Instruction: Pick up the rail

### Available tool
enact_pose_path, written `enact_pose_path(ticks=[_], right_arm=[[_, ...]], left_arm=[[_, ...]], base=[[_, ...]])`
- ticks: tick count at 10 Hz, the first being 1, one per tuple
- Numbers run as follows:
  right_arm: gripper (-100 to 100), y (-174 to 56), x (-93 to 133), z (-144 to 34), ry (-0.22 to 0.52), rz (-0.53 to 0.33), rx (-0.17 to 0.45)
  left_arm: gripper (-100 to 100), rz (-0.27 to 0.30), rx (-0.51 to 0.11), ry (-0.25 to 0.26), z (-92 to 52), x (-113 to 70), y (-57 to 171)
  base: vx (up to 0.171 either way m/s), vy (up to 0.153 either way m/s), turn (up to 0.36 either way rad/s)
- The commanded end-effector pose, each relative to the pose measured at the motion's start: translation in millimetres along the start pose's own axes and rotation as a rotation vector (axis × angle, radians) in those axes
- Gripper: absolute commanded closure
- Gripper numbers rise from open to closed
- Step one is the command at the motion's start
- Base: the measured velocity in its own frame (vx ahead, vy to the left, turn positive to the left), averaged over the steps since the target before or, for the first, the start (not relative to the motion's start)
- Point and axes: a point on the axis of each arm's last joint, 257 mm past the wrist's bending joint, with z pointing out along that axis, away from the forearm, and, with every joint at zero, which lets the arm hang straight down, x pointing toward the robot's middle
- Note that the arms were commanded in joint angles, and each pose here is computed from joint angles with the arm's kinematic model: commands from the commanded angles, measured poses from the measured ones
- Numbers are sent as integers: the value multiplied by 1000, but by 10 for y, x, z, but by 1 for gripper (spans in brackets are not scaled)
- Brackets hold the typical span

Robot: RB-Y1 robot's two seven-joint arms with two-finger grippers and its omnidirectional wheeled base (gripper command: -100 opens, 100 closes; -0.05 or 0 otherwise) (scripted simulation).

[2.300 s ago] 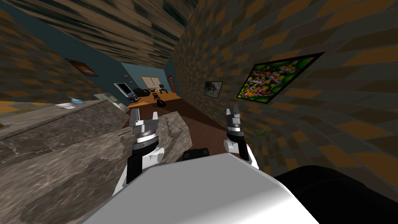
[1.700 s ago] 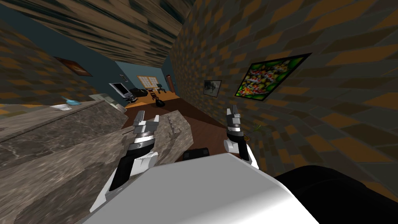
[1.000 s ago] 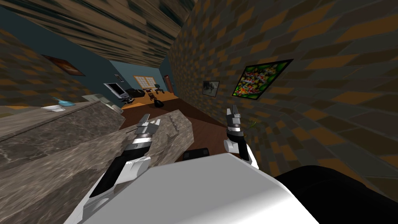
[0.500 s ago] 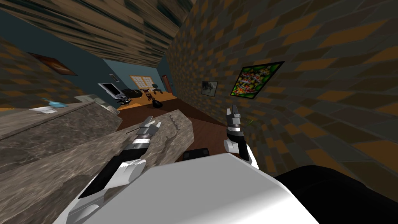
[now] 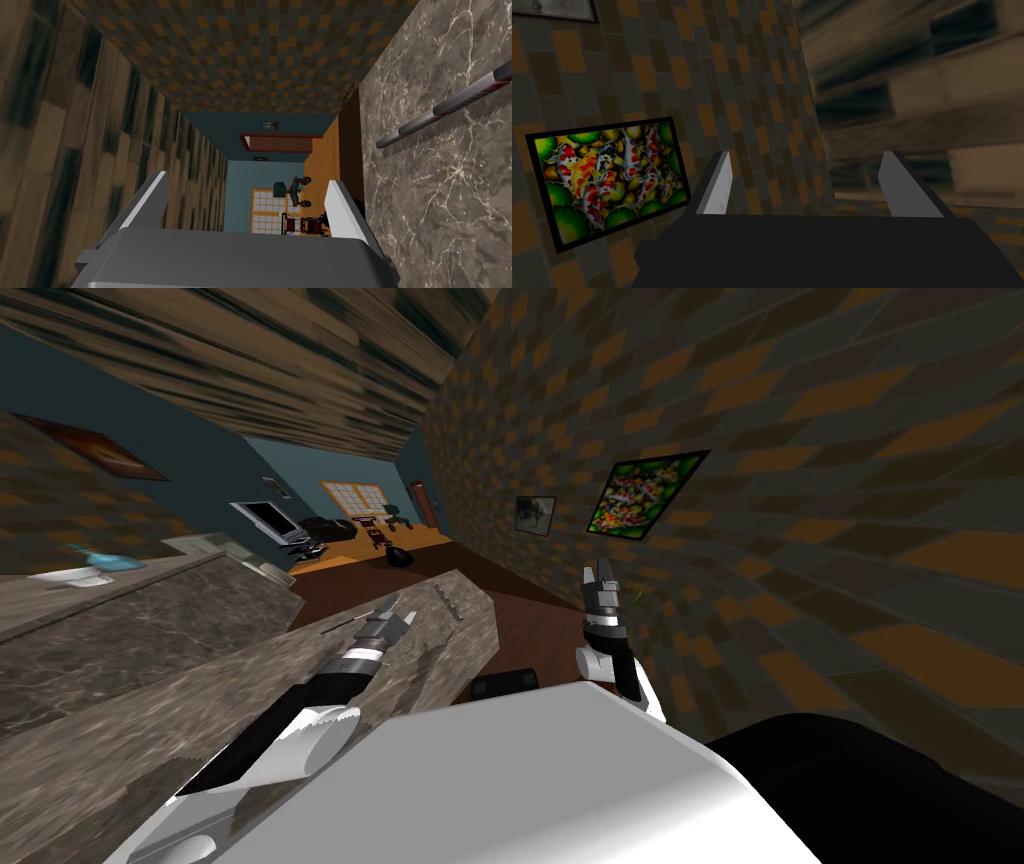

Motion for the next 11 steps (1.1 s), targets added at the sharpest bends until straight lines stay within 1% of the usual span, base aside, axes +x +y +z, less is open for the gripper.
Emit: enact_pose_path(ticks=[1, 2, 3, 4, 5, 6, 7, 8, 9, 11], right_arm=[[0, 0, 0, 0, 0, 0, 0], [0, 0, 0, 0, 0, 0, 0], [0, 0, 0, 0, 0, 0, 0], [0, 0, 0, 0, 0, 0, 0], [0, 0, 0, 0, 0, 0, 0], [0, 0, 0, 0, 0, 0, 0], [0, 0, 0, 0, 0, 0, 0], [0, 0, 0, 0, 0, 0, 0], [0, 0, 0, 0, 0, 0, 0], [0, 0, 0, 0, 0, 0, 0]], left_arm=[[-100, 2, -49, 8, -17, -1, 101], [-100, 10, -101, 24, -50, -33, 220], [-100, 10, -124, 24, -57, -34, 280], [-100, 17, -185, 38, -103, -70, 421], [-100, 19, -201, 40, -109, -68, 458], [-100, 29, -262, 57, -163, -103, 595], [-100, 30, -278, 58, -174, -104, 635], [-100, 39, -344, 73, -242, -142, 781], [-100, 42, -356, 76, -251, -141, 806], [-100, 63, -488, 101, -421, -232, 1093]], base=[[-27, 27, -53], [-25, 27, -106], [-19, 22, -49], [-17, 16, -85], [-14, 15, -56], [-13, 12, -132], [-10, 13, -56], [-5, 8, -102], [0, 8, -54], [12, 2, -151]])
